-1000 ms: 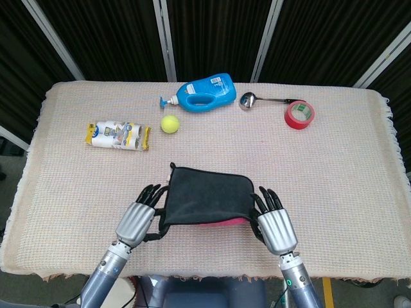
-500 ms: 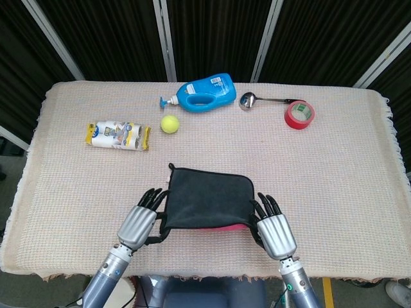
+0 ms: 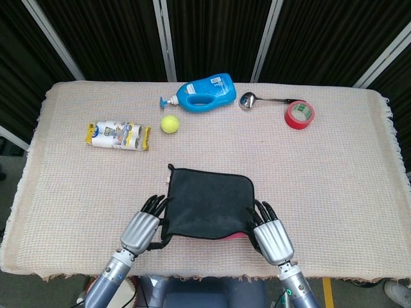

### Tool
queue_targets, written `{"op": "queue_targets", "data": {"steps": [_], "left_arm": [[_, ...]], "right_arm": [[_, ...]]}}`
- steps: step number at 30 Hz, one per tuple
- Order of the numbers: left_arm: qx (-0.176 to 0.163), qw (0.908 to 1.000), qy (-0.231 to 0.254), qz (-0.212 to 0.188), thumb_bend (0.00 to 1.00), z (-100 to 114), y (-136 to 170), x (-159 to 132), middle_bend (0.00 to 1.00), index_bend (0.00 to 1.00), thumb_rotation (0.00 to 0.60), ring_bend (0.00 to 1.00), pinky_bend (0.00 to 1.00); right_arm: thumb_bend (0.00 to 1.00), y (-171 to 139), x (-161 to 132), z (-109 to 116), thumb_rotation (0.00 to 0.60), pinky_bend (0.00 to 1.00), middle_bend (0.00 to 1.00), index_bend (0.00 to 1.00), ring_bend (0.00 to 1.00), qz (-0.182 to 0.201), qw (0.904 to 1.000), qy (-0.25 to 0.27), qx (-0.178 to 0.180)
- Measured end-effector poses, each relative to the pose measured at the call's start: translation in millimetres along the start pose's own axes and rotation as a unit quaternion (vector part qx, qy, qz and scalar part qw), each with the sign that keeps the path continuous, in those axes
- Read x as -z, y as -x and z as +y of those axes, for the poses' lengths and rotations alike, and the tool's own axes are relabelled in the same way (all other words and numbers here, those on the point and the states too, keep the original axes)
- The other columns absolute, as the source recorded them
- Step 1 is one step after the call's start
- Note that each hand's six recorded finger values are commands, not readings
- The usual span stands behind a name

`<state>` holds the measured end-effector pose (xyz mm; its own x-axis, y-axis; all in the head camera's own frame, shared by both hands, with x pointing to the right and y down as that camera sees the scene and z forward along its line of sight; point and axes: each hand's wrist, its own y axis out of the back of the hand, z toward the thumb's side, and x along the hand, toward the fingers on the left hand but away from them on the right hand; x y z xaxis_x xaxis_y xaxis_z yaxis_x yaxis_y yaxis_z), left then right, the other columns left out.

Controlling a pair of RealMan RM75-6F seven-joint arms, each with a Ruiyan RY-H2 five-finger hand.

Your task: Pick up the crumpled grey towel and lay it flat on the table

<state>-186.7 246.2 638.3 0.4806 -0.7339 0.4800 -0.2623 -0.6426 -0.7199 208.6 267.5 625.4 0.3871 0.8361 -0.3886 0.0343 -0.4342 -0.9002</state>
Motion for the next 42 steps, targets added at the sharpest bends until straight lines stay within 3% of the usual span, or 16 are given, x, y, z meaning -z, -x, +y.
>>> {"op": "queue_targets", "data": {"steps": [5, 8, 14, 27, 34, 42], "left_arm": [[0.009, 0.9999, -0.007, 0.003, 0.40, -5.9, 1.2, 3.0, 0.05, 0.66, 0.600, 0.00, 0.00], [0.014, 0.9998, -0.009, 0.006, 0.38, -8.7, 2.1, 4.7, 0.05, 0.61, 0.600, 0.00, 0.00], [0.021, 0.9997, -0.012, 0.005, 0.31, -11.1, 3.1, 5.8, 0.03, 0.50, 0.600, 0.00, 0.00], [0.042, 0.9990, -0.009, -0.012, 0.14, -12.0, 7.5, 0.0, 0.00, 0.32, 0.600, 0.00, 0.00], [0.059, 0.9980, -0.007, -0.021, 0.08, -12.2, 11.6, 0.7, 0.00, 0.15, 0.600, 0.00, 0.00], [0.067, 0.9975, -0.016, -0.015, 0.07, 0.1, 15.9, 12.3, 0.00, 0.07, 0.600, 0.00, 0.00]], "right_arm": [[0.58, -3.3, -1.1, -4.8, 0.600, 0.16, 0.26, 0.62, 0.12, 0.001, 0.9998, -0.010, -0.015], [0.58, -3.2, -0.1, -6.7, 0.600, 0.16, 0.26, 0.57, 0.11, 0.000, 0.9997, -0.012, -0.023], [0.58, -3.8, 0.8, -9.8, 0.600, 0.14, 0.25, 0.38, 0.07, 0.001, 0.9991, -0.018, -0.039], [0.57, -9.0, -1.8, -13.7, 0.600, 0.06, 0.11, 0.02, 0.00, 0.001, 0.9966, -0.035, -0.075], [0.52, -13.3, -0.9, -14.2, 0.600, 0.03, 0.02, 0.00, 0.00, -0.001, 0.9946, -0.044, -0.094], [0.52, -10.9, 6.8, -3.0, 0.600, 0.03, 0.00, 0.00, 0.00, -0.020, 0.9952, -0.043, -0.085]]}}
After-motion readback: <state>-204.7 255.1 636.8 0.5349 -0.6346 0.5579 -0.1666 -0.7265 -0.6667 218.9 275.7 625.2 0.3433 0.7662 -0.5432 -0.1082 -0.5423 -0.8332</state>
